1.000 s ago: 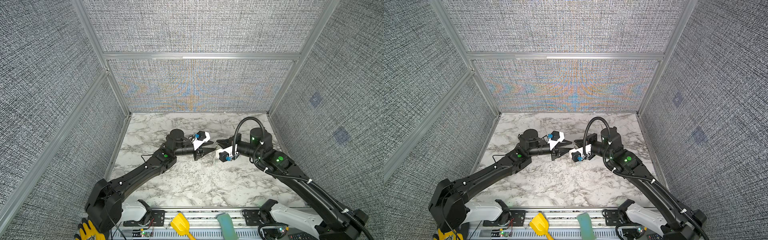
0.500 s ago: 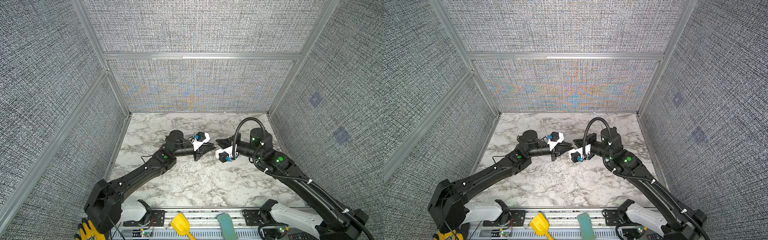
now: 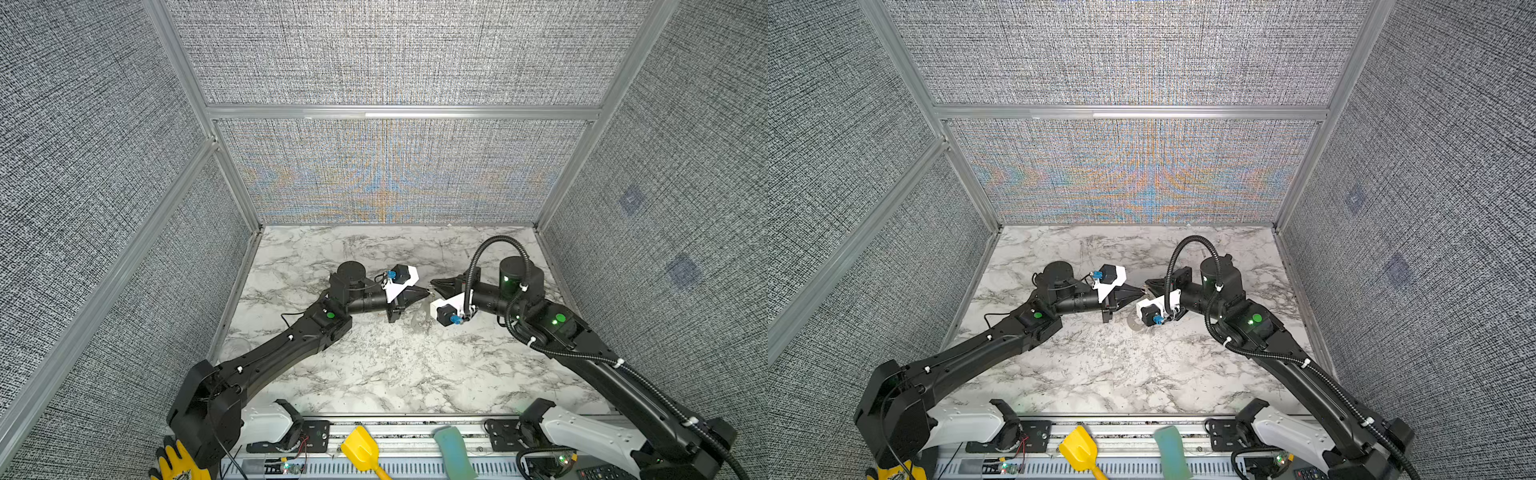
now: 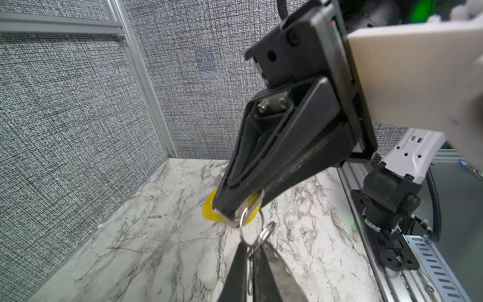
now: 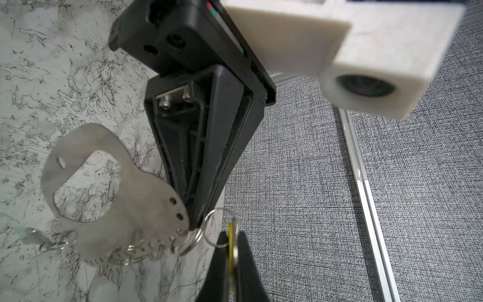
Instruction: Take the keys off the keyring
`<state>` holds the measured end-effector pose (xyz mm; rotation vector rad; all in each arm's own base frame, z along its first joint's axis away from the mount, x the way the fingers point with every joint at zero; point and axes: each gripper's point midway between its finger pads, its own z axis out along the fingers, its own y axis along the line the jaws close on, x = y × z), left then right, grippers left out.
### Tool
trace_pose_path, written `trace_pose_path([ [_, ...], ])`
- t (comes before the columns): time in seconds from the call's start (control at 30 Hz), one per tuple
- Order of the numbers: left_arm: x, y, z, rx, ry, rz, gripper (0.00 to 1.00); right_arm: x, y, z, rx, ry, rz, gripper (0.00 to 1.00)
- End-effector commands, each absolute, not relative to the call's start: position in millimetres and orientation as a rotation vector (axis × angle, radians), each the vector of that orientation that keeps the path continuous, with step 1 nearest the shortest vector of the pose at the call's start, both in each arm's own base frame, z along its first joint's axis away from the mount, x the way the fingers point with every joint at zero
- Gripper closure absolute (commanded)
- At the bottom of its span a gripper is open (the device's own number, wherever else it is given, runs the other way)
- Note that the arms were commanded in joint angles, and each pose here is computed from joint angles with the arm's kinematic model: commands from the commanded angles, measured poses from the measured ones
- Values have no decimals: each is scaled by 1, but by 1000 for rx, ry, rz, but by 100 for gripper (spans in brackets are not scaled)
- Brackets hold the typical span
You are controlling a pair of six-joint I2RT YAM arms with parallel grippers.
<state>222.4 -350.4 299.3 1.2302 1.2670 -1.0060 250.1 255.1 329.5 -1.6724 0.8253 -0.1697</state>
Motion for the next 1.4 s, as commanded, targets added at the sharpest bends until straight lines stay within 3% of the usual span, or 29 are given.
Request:
trace_pose_path([
  [0.0, 220, -350, 308, 1221, 1227, -1011, 93, 252, 256, 336, -1654, 799, -197, 100],
  [0.37, 218, -349, 305, 1231, 1239, -1011, 100, 260, 248, 337, -1615, 823, -272, 100],
  [1.37, 221, -342, 310, 1198, 1276, -979, 100, 266, 231, 318, -1522, 1040, -211, 100],
])
